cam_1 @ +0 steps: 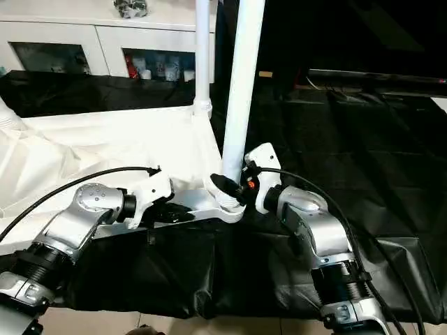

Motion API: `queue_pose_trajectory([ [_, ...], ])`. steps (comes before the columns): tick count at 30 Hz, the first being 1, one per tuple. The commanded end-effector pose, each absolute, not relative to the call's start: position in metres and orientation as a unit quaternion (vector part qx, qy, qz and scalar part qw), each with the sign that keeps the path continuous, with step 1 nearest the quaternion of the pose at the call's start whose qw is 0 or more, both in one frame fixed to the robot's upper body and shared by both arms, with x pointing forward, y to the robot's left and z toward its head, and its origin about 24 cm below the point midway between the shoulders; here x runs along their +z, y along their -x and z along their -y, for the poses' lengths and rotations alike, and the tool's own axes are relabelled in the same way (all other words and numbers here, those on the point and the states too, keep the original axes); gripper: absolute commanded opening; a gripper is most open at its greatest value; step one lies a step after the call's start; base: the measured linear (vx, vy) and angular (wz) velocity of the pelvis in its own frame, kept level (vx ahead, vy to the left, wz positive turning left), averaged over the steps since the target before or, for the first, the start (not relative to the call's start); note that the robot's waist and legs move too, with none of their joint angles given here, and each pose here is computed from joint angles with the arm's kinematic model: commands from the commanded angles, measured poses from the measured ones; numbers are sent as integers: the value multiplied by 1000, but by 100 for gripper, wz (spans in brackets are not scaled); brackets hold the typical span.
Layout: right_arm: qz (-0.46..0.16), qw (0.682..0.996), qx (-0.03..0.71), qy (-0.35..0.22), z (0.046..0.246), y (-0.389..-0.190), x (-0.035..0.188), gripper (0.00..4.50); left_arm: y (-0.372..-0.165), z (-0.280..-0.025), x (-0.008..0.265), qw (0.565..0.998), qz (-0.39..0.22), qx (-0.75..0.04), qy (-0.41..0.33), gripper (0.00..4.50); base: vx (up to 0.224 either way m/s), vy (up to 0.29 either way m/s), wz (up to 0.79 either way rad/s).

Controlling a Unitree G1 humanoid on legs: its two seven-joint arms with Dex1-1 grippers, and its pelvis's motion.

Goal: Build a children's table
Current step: Insert table leg to table base

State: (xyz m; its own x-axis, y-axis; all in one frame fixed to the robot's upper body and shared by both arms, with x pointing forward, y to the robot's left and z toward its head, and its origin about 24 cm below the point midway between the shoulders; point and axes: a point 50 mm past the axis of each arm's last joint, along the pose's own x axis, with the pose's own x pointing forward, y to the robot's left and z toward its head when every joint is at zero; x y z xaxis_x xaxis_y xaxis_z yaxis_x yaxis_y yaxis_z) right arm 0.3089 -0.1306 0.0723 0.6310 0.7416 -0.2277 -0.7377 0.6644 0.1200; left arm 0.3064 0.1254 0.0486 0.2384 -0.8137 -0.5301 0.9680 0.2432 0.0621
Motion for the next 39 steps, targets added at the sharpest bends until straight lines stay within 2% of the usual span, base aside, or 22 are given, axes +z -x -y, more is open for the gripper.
queue_pose_trajectory([
  [1,-174,895,411,-12,136,-302,59,189,-301,-124,41,757,-202,-595,-178,0,0,0,0],
  [14,-171,893,415,-17,141,-300,63,189,-303,-121,46,756,-190,-601,-178,0,0,0,0],
  [20,-158,898,407,-49,137,-305,62,189,-302,-121,47,753,-189,-605,-179,0,0,0,0],
  [26,-140,906,391,-88,142,-305,62,189,-302,-121,47,756,-186,-602,-178,0,0,0,0],
  [32,-132,906,374,-149,153,-295,49,189,-303,-120,47,762,-182,-597,-175,0,0,0,0],
  [34,-134,908,361,-164,155,-289,37,189,-304,-118,47,763,-180,-595,-175,0,0,0,0],
  [39,-130,913,348,-169,158,-284,30,189,-306,-117,48,765,-178,-593,-176,0,0,0,0],
])
